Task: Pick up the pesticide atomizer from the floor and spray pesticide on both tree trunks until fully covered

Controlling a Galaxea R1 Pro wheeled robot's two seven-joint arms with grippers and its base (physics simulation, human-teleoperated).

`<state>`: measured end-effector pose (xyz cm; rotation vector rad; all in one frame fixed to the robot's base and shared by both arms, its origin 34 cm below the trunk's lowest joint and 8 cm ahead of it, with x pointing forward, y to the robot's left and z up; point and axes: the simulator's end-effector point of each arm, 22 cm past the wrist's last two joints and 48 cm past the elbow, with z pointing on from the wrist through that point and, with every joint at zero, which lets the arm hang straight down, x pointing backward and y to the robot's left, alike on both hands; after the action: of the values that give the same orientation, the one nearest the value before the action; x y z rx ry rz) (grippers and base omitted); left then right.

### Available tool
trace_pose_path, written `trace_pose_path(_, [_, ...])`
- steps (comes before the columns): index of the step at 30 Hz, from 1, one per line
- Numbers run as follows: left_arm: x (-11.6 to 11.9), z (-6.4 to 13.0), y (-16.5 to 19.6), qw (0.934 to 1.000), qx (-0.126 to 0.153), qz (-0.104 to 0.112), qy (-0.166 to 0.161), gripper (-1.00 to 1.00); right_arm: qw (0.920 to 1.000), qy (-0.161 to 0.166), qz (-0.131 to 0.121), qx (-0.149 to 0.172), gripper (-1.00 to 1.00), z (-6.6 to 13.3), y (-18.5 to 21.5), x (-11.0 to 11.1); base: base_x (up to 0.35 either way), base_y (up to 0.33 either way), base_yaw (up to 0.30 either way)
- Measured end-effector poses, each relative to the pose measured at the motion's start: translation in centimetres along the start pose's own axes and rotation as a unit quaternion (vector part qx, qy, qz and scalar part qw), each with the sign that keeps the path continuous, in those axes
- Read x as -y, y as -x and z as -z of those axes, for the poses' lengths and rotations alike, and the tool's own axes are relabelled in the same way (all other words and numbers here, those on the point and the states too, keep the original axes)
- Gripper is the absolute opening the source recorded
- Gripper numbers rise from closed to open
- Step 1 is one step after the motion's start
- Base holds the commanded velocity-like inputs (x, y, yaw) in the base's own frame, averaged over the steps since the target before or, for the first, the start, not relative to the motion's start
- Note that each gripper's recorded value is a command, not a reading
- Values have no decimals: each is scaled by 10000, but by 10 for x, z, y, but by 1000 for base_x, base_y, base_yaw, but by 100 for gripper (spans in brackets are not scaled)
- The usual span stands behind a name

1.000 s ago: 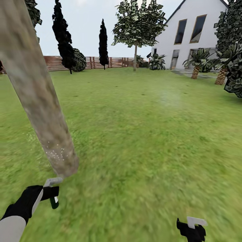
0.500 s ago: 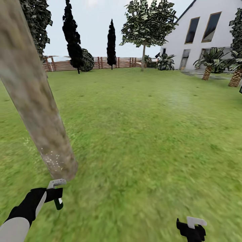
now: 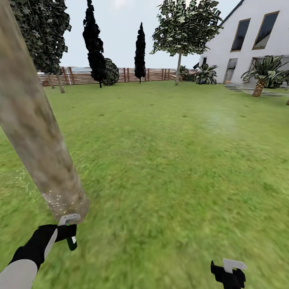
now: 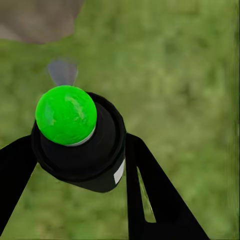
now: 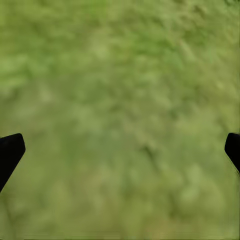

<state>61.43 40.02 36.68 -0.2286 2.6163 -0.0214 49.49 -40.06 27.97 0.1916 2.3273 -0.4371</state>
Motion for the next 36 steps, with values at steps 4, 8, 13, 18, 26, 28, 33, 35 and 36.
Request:
trace_pose_path(4, [0, 0, 0, 10000, 0, 1, -2, -100, 10000, 1, 0, -2, 100, 0, 0, 0, 212, -212, 250])
trace_pose_path(8, [0, 0, 0, 10000, 4, 0, -1, -100, 10000, 1, 1, -4, 100, 0, 0, 0, 160, -241, 276])
trace_pose_path(13, [0, 0, 0, 10000, 3, 7, -5, -100, 10000, 1, 0, -1, 100, 0, 0, 0, 145, -249, 276])
trace_pose_path(18, [0, 0, 0, 10000, 3, 21, -8, -100, 10000, 1, 1, -2, 100, 0, 0, 0, 40, -271, 277])
trace_pose_path(26, [6, -1, -1, 10000, -2, 31, -50, -100, 10000, 2, 1, -2, 100, 0, 0, 0, 0, -276, 276])
trace_pose_path(28, [7, -1, -1, 10000, -2, 33, -52, -100, 10000, 2, 3, -5, 100, 0, 0, 0, 14, -276, 276])
trace_pose_path(33, [11, -2, -1, 10000, -6, 42, -81, -100, 10000, 0, 0, -1, 100, 0, 0, 0, 43, -146, 151])
trace_pose_path(35, [11, -1, -1, 10000, -2, 44, -81, -100, 10000, 0, 0, 3, 100, 0, 0, 0, 3, -163, 8])
trace_pose_path(36, [11, -1, -1, 10000, 0, 43, -81, -100, 10000, 0, 1, -1, 100, 0, 0, 0, 51, -245, 2])
